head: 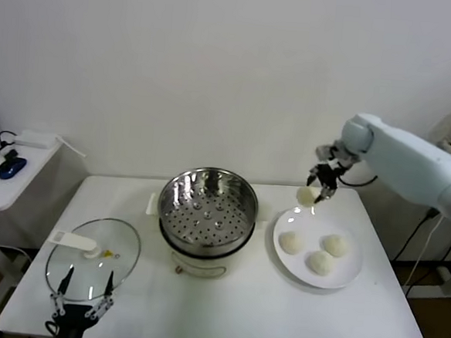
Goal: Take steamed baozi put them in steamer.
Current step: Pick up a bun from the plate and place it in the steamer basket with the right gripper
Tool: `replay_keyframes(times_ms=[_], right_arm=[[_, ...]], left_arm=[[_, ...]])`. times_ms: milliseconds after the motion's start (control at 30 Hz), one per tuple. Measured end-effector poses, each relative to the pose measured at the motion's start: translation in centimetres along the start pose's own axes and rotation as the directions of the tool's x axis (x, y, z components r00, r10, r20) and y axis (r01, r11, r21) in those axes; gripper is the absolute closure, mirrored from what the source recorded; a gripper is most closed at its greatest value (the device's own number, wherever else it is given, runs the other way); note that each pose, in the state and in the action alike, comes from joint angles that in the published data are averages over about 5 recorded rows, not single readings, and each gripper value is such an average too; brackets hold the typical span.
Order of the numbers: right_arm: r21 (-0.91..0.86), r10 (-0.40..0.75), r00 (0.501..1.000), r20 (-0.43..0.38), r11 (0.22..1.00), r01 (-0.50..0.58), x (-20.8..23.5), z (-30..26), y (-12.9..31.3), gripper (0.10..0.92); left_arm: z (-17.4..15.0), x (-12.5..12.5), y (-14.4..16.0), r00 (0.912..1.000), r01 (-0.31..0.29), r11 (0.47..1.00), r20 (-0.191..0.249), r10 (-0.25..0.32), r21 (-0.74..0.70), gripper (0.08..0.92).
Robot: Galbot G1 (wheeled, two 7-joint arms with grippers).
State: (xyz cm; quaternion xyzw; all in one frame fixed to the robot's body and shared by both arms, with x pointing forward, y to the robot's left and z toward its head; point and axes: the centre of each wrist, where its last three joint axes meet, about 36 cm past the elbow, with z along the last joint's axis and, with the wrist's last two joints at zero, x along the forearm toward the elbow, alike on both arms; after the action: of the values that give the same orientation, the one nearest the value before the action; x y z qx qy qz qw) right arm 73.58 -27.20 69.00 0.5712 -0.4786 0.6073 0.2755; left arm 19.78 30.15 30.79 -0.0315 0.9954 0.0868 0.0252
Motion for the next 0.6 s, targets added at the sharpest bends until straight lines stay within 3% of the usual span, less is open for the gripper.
replay_keyframes(times_ms=[233,600], right_arm=[[0.216,0.014,0.997,0.071,0.976,-0.029,2.7,-8.0,-3.2,0.386],[0.561,-0.018,0.999,0.033,0.828,-0.004,-2.0,-17.2,-7.4,0.371]], left_arm=[[-0.1,-0.4,-0.1,1.0,0.005,1.0,0.008,-0.005,0.003,0.177],[-0.3,-0.9,-0.2,0.9996,0.022,1.0,0.017,-0.022,0.007,0.177]])
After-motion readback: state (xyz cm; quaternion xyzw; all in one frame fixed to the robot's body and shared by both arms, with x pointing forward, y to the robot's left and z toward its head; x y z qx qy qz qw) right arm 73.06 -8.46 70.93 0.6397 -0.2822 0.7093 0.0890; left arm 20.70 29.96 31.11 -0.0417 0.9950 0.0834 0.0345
